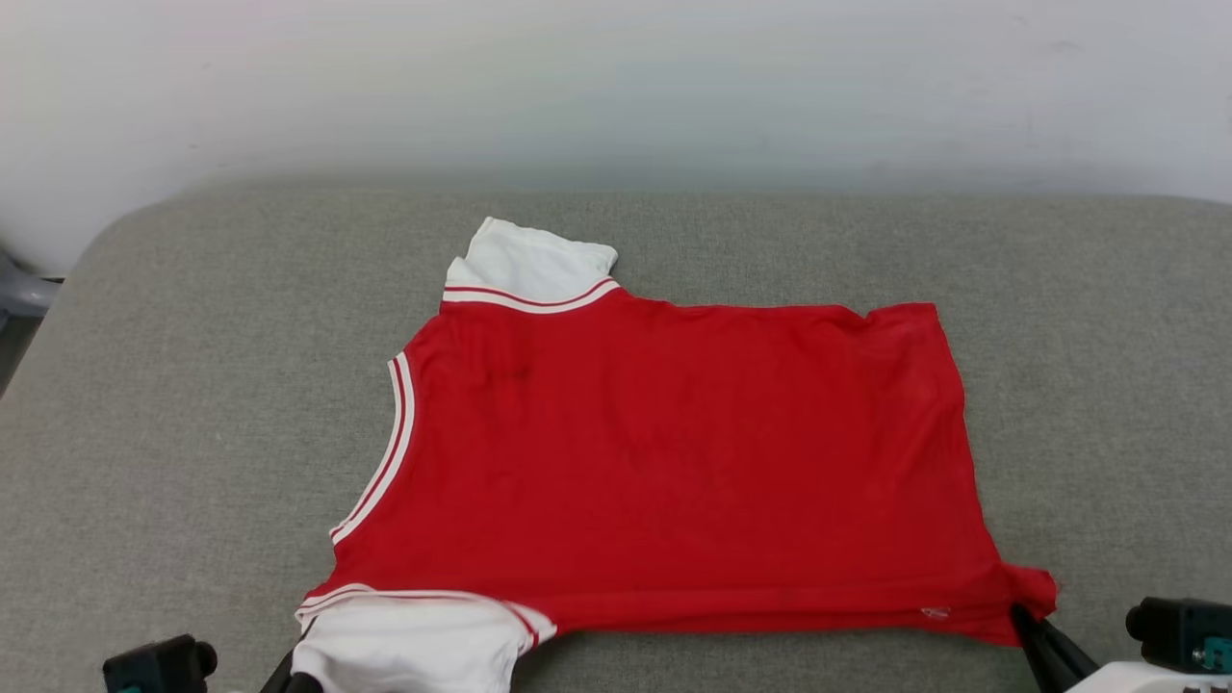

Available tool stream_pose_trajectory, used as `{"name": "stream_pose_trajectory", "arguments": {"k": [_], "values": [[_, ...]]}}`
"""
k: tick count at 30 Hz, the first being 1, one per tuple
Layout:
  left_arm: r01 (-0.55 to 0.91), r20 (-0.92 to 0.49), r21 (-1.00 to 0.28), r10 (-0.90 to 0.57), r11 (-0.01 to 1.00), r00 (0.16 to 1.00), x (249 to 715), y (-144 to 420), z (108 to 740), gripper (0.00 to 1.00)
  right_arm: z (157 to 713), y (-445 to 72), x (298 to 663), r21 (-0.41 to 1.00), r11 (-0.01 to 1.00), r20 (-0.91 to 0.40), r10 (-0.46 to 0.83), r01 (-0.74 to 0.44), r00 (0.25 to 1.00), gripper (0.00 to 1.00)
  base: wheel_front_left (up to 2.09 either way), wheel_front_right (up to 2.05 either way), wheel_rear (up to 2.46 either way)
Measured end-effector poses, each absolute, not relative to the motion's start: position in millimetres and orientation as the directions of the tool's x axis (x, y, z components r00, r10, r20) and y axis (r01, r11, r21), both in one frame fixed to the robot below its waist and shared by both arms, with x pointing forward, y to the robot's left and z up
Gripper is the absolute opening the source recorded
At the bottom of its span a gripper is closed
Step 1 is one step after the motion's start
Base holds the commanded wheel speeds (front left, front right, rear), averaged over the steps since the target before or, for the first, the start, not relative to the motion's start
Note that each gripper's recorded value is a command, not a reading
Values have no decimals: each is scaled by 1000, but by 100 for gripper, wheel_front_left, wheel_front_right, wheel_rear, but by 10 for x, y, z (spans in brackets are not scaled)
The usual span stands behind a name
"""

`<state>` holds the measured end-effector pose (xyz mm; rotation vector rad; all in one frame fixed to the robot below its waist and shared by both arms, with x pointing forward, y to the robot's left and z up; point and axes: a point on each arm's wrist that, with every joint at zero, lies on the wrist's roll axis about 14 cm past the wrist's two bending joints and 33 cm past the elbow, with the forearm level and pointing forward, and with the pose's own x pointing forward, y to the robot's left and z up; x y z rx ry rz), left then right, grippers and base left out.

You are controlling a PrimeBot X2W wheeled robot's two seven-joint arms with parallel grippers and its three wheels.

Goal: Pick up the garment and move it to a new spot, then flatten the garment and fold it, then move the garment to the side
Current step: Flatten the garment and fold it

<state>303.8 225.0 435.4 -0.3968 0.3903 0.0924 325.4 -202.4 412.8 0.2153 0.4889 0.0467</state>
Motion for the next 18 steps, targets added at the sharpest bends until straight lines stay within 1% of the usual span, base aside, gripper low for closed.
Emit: {"name": "stream_pose_trajectory", "arguments": {"k": [5, 8, 17, 18], "values": [[-119, -420, -376, -54, 919, 906, 3198, 2141, 4402, 0, 4179, -1979, 3303, 189, 982, -502, 101, -5, 859, 0, 0, 0, 0], [-86, -448, -397, -111, 914, 887, 3338, 2033, 4394, 0, 4183, -1958, 3402, 171, 985, -530, 107, -18, 841, 0, 0, 0, 0], [-45, -485, -439, -194, 897, 853, 3847, 1943, 4286, 0, 4187, -1864, 3879, 129, 989, -555, 137, -78, 820, 0, 0, 0, 0], [-40, -508, -439, -211, 898, 835, 3998, 1940, 4191, 0, 4103, -1835, 4000, 125, 988, -573, 148, -92, 806, 0, 0, 0, 0]]}}
